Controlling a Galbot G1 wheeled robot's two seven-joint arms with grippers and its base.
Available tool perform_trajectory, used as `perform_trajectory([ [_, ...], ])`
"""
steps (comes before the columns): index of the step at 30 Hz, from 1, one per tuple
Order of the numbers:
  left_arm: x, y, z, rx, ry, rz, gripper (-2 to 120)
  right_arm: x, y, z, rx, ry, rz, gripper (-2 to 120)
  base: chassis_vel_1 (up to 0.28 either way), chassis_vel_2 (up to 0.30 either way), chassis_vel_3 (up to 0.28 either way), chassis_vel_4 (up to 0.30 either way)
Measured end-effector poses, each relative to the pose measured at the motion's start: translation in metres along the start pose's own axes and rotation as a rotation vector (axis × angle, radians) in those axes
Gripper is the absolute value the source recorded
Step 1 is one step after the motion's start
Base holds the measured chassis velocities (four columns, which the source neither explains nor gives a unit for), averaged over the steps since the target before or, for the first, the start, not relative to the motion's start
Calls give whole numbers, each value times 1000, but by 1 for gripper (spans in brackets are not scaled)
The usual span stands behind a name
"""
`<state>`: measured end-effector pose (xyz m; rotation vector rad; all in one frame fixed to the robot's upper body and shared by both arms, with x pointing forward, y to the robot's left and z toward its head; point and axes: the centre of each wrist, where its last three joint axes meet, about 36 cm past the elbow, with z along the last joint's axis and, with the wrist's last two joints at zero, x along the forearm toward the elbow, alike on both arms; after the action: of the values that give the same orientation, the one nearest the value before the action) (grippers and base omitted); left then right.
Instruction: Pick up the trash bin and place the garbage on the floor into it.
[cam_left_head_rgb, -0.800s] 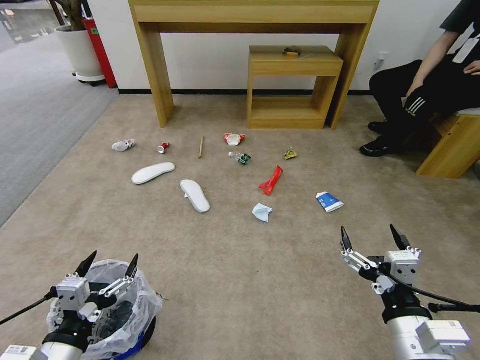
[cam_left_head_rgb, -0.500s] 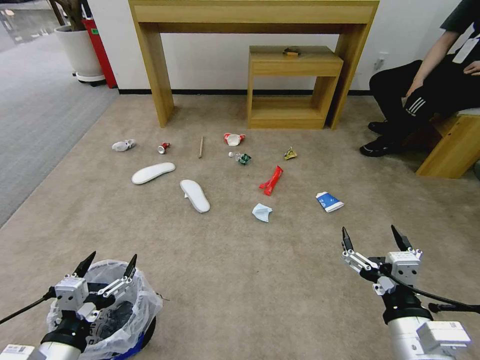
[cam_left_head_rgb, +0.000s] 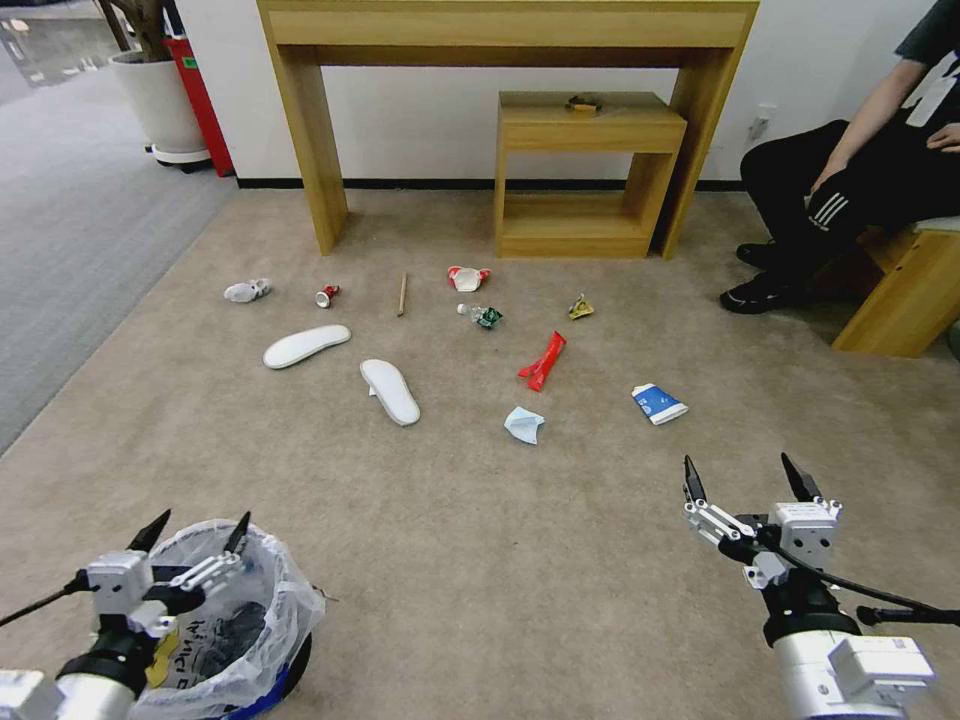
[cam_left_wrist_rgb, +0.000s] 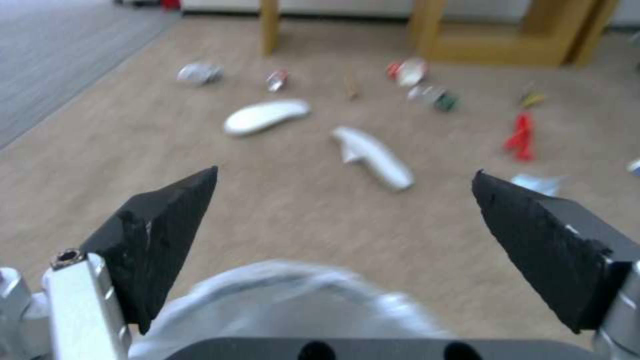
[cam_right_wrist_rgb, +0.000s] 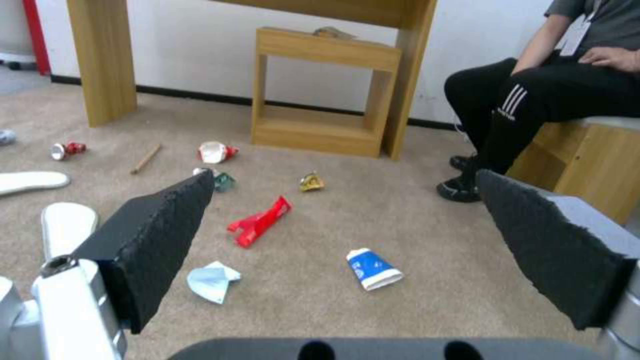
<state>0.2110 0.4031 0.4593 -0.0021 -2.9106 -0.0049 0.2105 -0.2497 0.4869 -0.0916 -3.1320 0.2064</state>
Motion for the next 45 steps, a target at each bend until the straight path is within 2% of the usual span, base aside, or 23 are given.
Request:
perform_trajectory([
  [2,-6,22,-4,-20,33,-22,100,0,-1,1,-1,5,2,100,0,0,0,0],
  [3,-6,22,-4,-20,33,-22,100,0,-1,1,-1,5,2,100,0,0,0,0],
  [5,-10,50,-11,-30,107,-27,100,-1,-1,3,-4,14,3,100,0,0,0,0],
  [6,-11,57,-13,-32,137,-23,100,-1,-1,4,-7,19,3,100,0,0,0,0],
  [7,-11,57,-13,-32,137,-23,100,-1,-1,4,-7,19,3,100,0,0,0,0],
  [10,-15,83,-9,-21,284,-8,100,-1,1,9,-16,33,4,100,0,0,0,0],
  [11,-15,83,-9,-21,284,-8,100,-1,1,9,-16,33,4,100,0,0,0,0],
  [15,-21,101,-1,27,446,-9,100,0,1,13,-26,47,14,100,0,0,0,0],
  [21,-39,109,7,62,506,-12,100,3,1,18,-31,62,30,100,0,0,0,0],
  [29,-65,119,13,50,553,-54,100,7,1,23,-38,66,54,100,0,0,0,0],
  [34,-65,119,17,46,595,-49,100,10,1,24,-50,68,71,100,0,0,0,0],
  [45,-67,118,22,60,621,-27,99,10,2,25,-55,70,82,100,0,0,0,0],
])
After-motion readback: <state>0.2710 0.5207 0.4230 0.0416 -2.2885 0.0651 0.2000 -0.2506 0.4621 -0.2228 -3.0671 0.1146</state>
